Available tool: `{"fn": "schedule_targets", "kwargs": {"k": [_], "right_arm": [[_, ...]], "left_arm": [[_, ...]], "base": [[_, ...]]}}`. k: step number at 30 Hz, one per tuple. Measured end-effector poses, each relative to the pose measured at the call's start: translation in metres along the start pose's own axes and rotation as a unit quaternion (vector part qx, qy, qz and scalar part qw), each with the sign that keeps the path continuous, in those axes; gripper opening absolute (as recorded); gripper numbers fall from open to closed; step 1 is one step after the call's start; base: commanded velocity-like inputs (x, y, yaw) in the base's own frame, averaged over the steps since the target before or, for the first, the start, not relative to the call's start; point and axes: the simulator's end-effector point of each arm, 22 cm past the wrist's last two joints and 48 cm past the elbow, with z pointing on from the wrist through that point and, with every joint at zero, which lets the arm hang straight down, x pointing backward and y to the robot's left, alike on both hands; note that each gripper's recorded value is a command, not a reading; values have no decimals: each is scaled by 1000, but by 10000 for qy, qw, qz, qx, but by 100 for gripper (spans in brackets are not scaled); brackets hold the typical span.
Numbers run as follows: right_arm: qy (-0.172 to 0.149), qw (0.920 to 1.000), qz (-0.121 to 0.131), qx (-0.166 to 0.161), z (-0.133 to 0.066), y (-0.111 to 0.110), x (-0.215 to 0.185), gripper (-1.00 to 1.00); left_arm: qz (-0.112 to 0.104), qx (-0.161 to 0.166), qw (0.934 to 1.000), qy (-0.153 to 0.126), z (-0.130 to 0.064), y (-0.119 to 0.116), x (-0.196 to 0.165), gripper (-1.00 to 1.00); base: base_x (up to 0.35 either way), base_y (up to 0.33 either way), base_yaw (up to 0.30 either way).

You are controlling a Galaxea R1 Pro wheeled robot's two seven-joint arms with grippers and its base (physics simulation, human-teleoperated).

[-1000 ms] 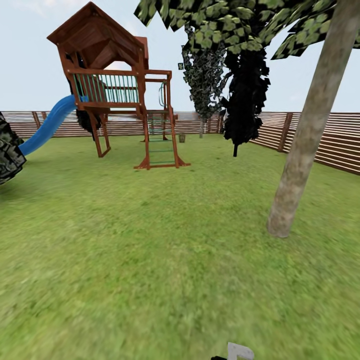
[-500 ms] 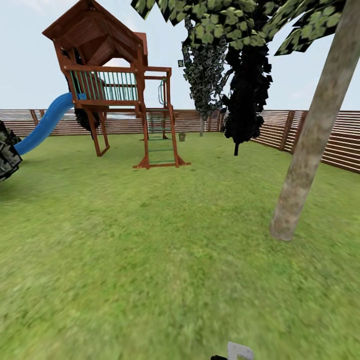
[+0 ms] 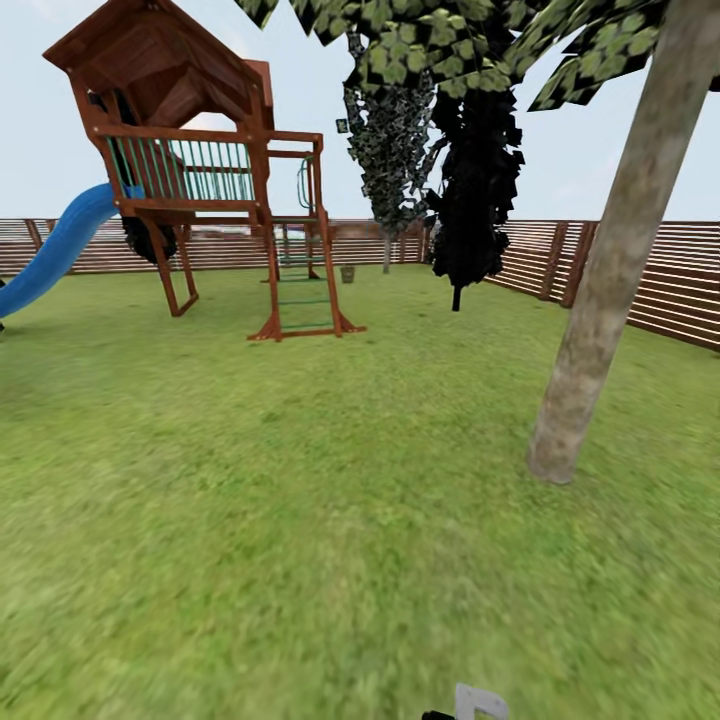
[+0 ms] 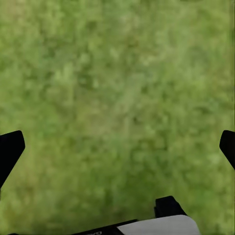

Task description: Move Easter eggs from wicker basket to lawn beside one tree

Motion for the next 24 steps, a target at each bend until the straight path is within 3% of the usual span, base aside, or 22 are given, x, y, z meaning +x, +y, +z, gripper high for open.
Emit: {"fn": "schedule_targets", "kwargs": {"k": [24], "right_arm": [[2,10000,-7,0,0,0,0,100]], "left_arm": [[4,-4,10000,-3,0,1,0,100]], "base": [[207,0,-2]]}}
